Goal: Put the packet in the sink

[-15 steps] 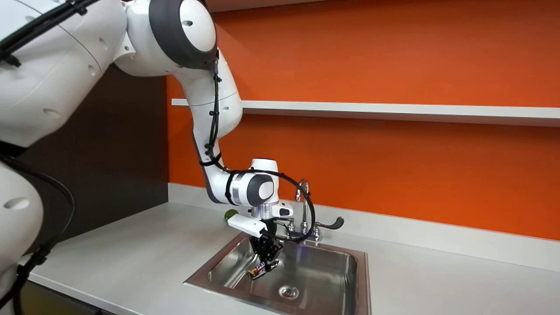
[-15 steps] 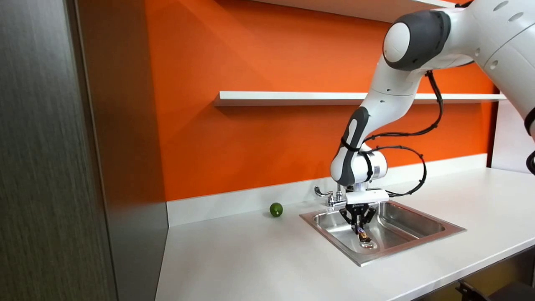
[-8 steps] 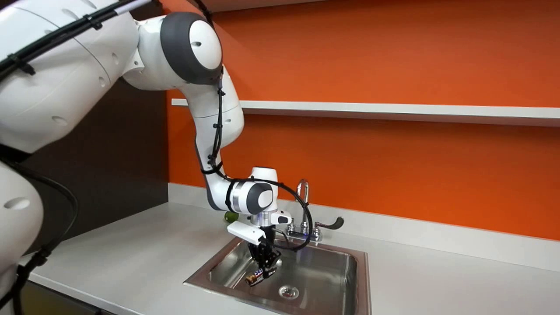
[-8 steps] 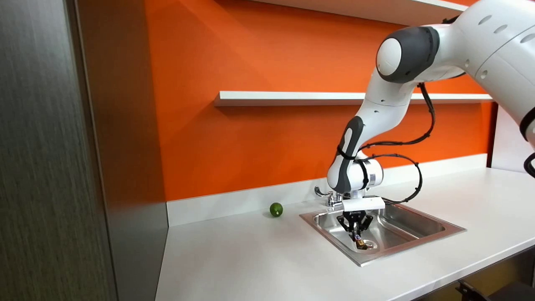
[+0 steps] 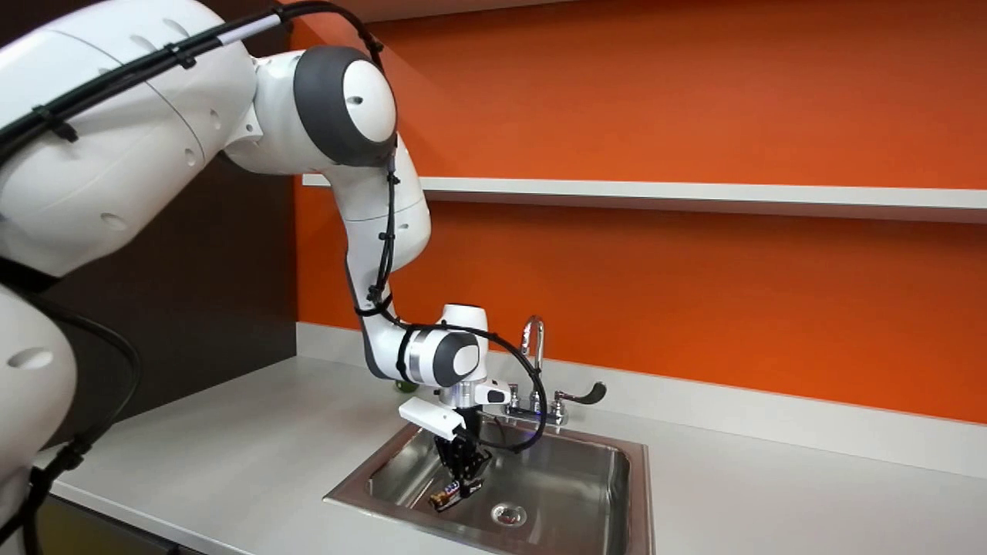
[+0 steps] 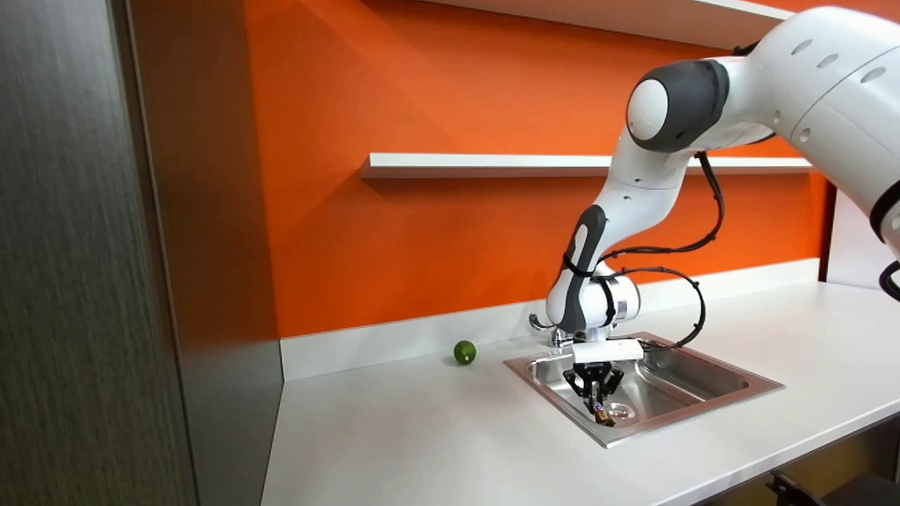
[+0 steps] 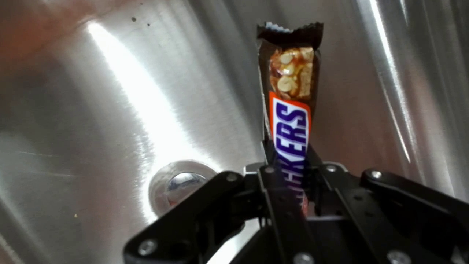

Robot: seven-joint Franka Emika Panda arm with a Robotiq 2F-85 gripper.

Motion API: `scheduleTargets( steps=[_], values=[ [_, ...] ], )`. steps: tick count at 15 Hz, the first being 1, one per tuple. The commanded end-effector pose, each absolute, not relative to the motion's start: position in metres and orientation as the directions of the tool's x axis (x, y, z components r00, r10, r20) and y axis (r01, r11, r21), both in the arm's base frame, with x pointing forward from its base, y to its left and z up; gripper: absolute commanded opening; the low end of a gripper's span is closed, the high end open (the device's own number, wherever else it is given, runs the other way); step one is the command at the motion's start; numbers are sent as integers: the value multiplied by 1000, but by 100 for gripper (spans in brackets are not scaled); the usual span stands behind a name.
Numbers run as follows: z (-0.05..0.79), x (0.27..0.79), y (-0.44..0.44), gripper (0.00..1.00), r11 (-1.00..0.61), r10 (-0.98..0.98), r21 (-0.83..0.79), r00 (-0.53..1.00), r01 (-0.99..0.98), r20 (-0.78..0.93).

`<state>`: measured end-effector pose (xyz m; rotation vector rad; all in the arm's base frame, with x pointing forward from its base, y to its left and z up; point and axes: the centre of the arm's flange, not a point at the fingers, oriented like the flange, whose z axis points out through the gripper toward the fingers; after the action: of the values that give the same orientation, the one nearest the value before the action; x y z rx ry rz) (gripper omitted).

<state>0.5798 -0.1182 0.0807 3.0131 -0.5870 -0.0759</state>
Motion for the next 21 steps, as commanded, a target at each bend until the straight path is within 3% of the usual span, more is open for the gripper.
scheduleTargets(
  steps=[1,12,13,14,21],
  values=[
    [76,585,-117,5,-921,-387,62,922,-384,-30],
    [69,584,-113,5,-921,-387,61,921,-385,-39],
    [70,583,-113,44,-921,-387,62,921,-384,-39],
    [71,583,-113,45,-921,-388,61,921,-385,-37],
    [81,582,-112,97,-918,-393,61,919,-392,-18]
  ],
)
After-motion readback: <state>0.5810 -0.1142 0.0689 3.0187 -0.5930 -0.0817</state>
